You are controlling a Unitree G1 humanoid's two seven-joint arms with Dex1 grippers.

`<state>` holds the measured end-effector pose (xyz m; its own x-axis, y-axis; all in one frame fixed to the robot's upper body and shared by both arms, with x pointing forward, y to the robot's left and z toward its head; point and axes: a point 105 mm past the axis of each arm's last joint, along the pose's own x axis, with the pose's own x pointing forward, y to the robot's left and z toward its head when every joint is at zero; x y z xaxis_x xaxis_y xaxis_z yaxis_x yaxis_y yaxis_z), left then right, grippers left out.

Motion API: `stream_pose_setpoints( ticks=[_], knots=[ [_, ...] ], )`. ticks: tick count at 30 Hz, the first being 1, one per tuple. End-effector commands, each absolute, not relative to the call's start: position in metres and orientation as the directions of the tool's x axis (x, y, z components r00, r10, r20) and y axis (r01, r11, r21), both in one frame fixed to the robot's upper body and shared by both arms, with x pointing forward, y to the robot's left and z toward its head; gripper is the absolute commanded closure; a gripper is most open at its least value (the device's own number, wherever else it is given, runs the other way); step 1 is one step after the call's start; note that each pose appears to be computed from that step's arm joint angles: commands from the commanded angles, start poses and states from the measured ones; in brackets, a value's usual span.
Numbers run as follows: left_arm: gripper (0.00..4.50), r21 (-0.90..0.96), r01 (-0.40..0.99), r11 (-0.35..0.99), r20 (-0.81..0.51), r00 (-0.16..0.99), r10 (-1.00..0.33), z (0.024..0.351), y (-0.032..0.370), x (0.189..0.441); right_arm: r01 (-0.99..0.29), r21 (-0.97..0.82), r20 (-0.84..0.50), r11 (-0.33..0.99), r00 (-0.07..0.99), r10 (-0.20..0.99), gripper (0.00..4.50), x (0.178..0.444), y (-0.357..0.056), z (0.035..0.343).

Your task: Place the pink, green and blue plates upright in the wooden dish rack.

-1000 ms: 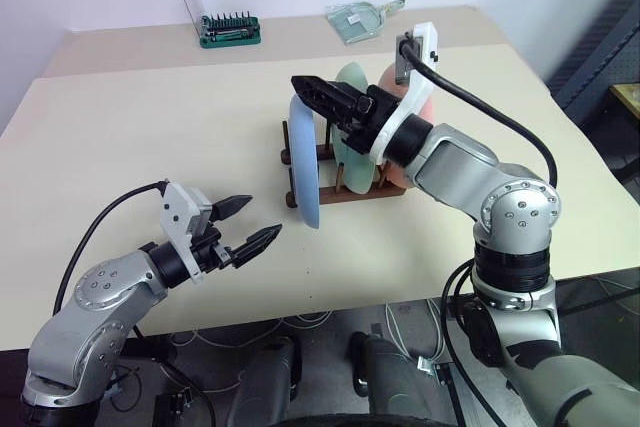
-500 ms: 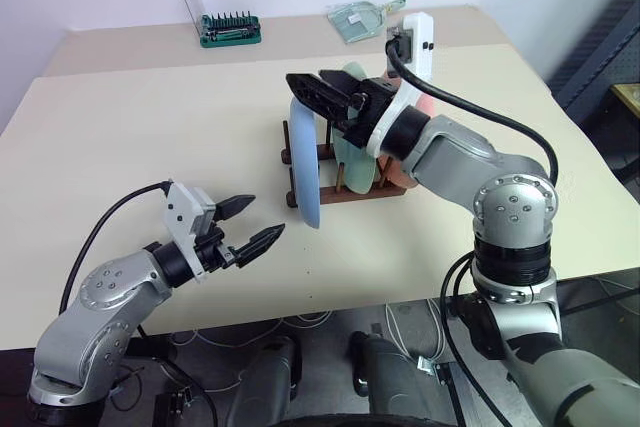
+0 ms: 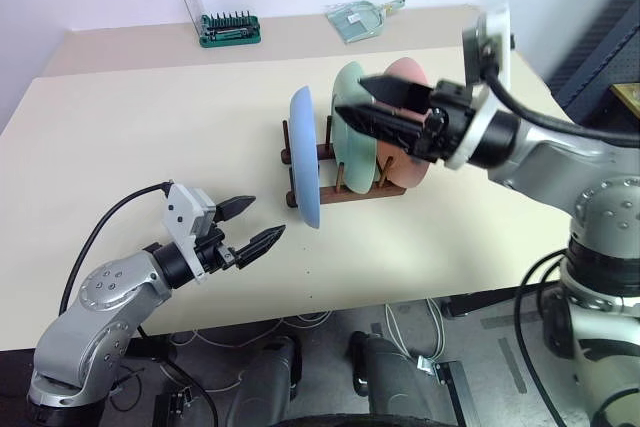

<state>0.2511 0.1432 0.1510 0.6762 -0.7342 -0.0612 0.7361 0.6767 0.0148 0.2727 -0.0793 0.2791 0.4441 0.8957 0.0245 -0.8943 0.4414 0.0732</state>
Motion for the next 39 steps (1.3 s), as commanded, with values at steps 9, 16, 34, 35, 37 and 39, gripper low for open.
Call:
stream_pose_setpoints(
  ticks=[9,16,34,35,37,39],
  knots=[
    [0.49,0.044,0.78,0.624,-0.055,0.626,-0.778,0.162,0.142,0.241,-0.898,0.233,-0.077,0.373,0.365,0.928,1.01,0.246,-0.053,0.246],
    [0.49,0.052,0.77,0.636,-0.061,0.638,-0.767,0.16,0.143,0.242,-0.887,0.263,-0.094,0.378,0.367,0.926,1.01,0.25,-0.039,0.242],
    [0.49,0.055,0.759,0.649,-0.059,0.651,-0.757,0.159,0.142,0.244,-0.887,0.244,-0.091,0.392,0.381,0.92,4.2,0.256,-0.035,0.249],
    [0.49,0.055,0.759,0.649,-0.059,0.651,-0.757,0.159,0.142,0.244,-0.887,0.246,-0.086,0.39,0.381,0.921,4.2,0.256,-0.035,0.25],
    [0.49,0.055,0.759,0.649,-0.059,0.651,-0.757,0.159,0.142,0.244,-0.889,0.249,-0.076,0.385,0.378,0.923,4.2,0.256,-0.035,0.252],
    [0.49,0.056,0.759,0.649,-0.06,0.651,-0.756,0.158,0.142,0.244,-0.891,0.253,-0.066,0.377,0.373,0.926,4.2,0.256,-0.035,0.255]
  ],
)
